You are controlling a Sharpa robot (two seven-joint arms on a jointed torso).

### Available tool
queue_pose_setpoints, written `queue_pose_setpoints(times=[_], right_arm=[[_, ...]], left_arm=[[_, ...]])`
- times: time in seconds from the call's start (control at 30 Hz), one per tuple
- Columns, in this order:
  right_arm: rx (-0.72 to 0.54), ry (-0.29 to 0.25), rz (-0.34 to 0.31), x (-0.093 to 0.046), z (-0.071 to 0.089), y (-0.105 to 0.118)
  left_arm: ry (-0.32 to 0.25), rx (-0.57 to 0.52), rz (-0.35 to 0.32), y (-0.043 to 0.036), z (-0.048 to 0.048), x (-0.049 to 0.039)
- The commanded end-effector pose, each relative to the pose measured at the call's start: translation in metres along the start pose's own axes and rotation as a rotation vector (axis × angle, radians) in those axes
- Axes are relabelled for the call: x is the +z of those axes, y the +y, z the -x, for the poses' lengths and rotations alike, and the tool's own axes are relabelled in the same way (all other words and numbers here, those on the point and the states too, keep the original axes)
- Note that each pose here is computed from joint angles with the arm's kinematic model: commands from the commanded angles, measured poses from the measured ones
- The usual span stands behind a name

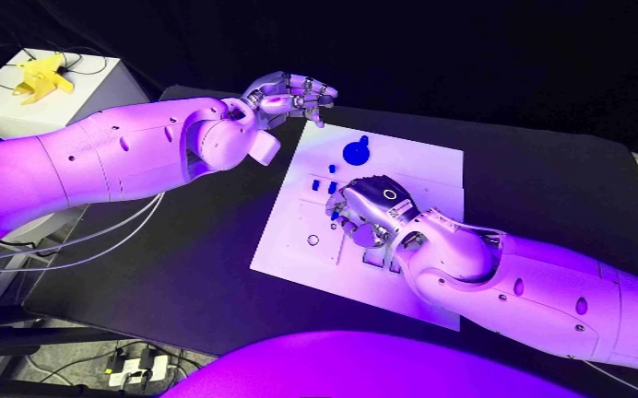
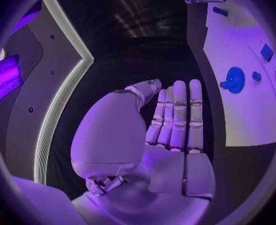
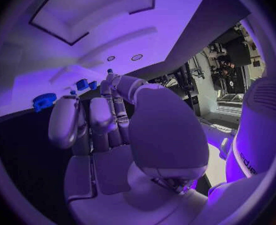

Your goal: Assemble the parts on the task board

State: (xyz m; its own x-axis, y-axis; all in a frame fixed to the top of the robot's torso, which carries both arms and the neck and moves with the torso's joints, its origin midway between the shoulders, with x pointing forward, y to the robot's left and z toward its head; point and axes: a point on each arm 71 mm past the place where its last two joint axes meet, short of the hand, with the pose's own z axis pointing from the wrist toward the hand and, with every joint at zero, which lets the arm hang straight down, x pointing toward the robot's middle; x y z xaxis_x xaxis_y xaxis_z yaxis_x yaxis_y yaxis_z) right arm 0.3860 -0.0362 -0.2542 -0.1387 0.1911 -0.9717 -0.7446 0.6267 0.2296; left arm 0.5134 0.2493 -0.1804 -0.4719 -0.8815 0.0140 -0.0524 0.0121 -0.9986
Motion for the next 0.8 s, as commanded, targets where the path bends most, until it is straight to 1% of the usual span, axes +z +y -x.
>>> queue_pose_setpoints(times=[0.03, 0.8], right_arm=[[-0.016, 0.016, 0.007, -0.0007, -0.0025, 0.0011], [-0.011, 0.039, -0.006, -0.0039, -0.0103, -0.0013]], left_arm=[[0.010, -0.005, -0.007, -0.0006, -0.0020, 0.0009], [0.009, -0.005, -0.005, -0.0001, -0.0013, 0.0006]])
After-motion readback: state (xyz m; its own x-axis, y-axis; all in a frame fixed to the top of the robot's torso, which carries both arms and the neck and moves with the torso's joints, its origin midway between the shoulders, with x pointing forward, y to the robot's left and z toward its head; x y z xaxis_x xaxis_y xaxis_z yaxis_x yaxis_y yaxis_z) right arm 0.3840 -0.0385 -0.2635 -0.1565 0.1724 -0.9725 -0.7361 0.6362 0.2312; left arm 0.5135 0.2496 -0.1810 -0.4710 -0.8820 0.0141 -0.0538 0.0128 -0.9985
